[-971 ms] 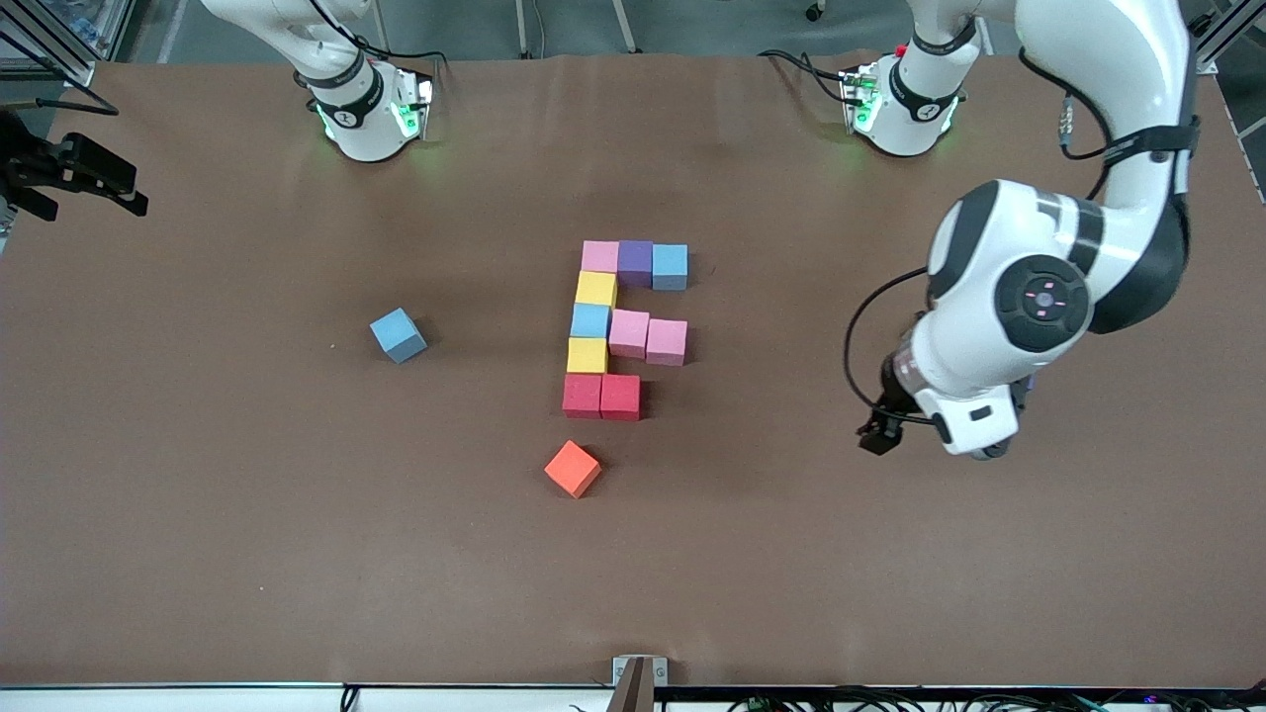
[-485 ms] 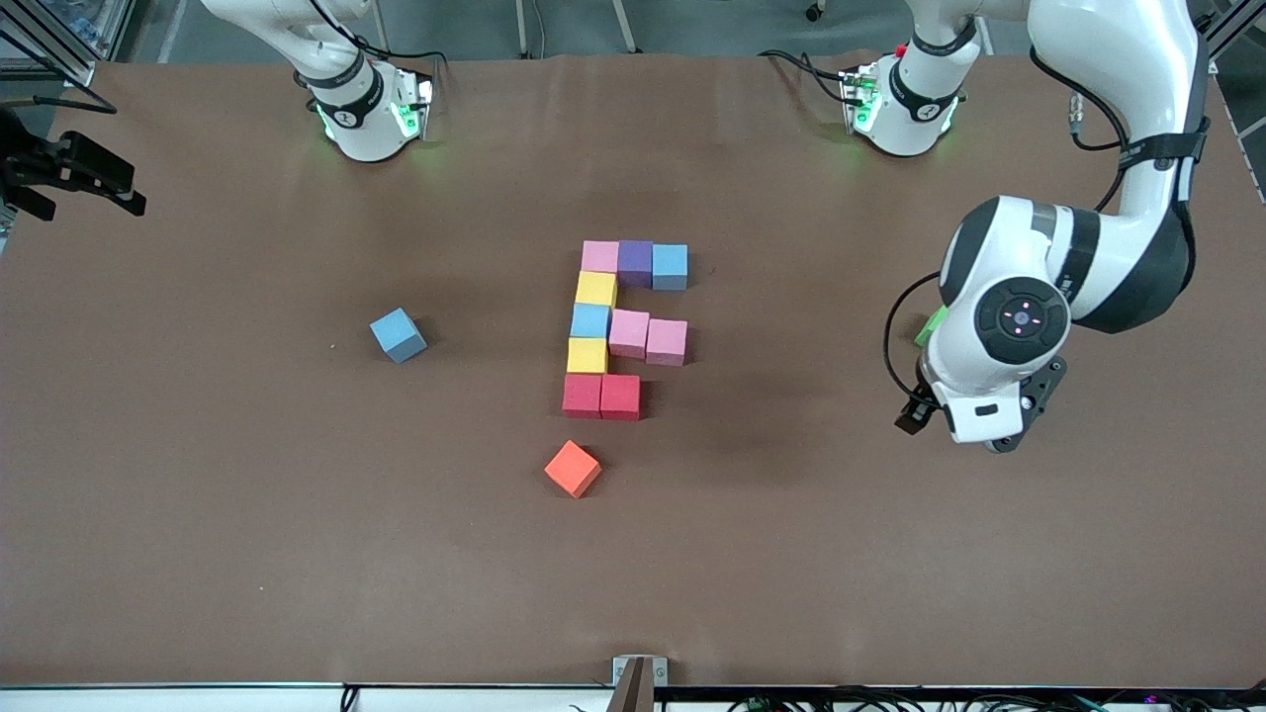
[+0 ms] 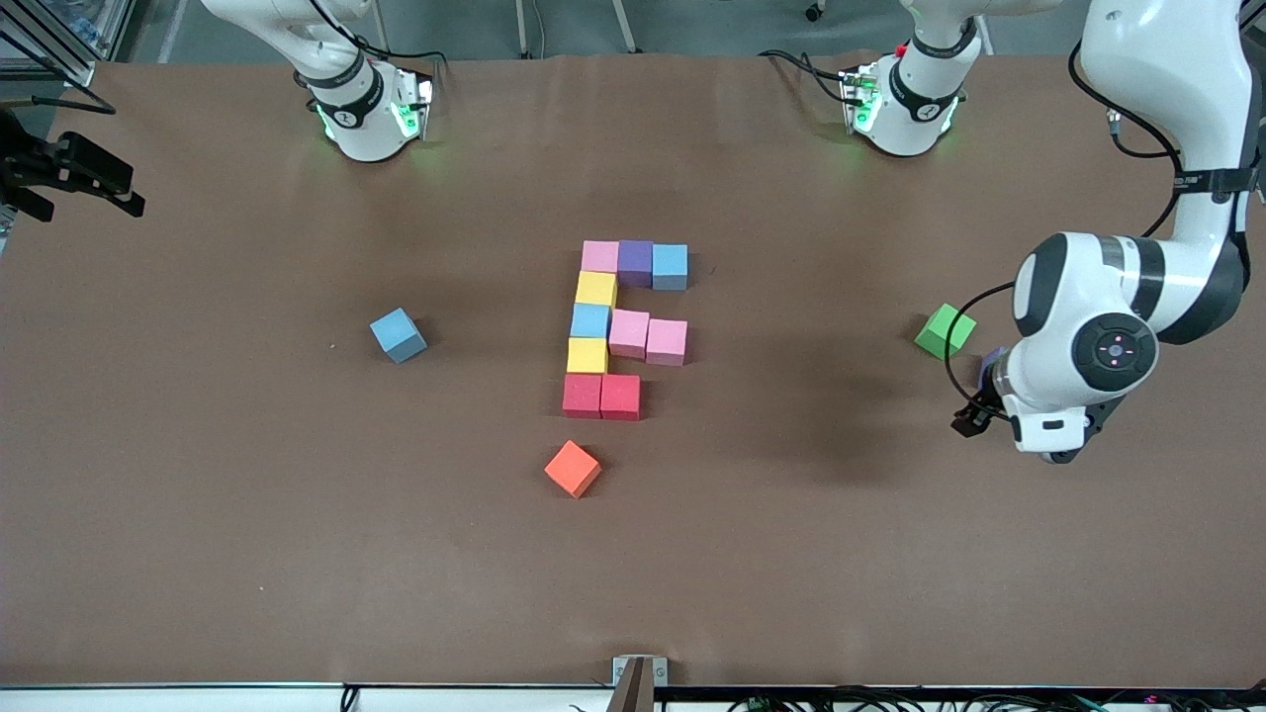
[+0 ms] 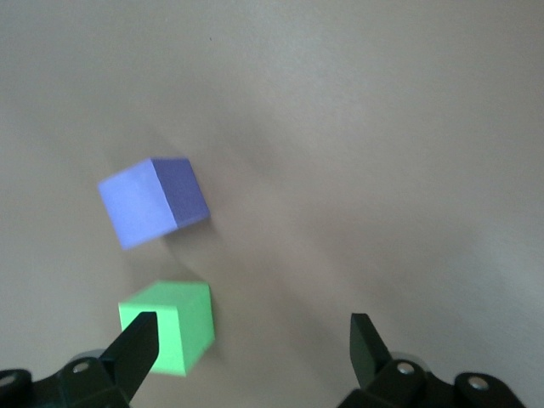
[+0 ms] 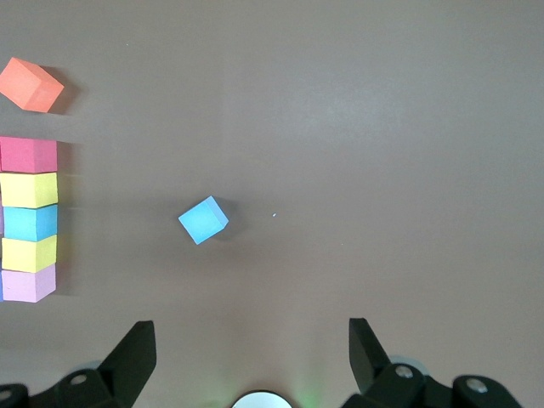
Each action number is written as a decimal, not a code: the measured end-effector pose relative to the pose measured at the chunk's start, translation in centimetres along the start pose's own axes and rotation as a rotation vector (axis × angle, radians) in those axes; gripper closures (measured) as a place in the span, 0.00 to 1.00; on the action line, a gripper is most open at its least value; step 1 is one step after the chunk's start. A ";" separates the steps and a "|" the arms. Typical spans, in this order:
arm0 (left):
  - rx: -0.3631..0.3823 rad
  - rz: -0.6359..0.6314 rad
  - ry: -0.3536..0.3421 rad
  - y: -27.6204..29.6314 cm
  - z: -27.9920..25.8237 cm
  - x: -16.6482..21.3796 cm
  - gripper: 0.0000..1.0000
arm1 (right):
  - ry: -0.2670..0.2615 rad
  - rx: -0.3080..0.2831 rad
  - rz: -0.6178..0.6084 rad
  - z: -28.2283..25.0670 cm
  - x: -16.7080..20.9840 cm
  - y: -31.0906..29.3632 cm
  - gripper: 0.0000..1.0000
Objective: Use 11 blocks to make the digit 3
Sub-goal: 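Grasp the green cube with the left gripper and lift it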
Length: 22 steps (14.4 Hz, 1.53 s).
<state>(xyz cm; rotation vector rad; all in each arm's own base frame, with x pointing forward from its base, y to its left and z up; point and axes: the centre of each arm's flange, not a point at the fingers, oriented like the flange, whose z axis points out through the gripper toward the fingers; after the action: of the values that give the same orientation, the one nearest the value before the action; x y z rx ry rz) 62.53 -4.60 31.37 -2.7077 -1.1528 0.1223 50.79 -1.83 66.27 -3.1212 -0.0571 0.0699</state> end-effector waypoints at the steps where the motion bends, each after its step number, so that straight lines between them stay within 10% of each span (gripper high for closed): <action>1: -0.013 0.014 -0.004 -1.0 0.8 0.5 0.01 | -0.001 0.000 0.001 0.0 0.0 0.0 0.00; 22: -0.100 -0.006 -0.155 -10.9 13.1 -4.9 0.00 | -0.003 0.001 0.027 0.0 -0.2 -0.1 0.00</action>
<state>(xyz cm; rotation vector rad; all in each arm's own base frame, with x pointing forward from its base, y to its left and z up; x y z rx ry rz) 49.46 1.20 20.87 -2.8248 -1.2402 0.2863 50.61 -1.72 66.28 -3.1217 -0.0146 0.0748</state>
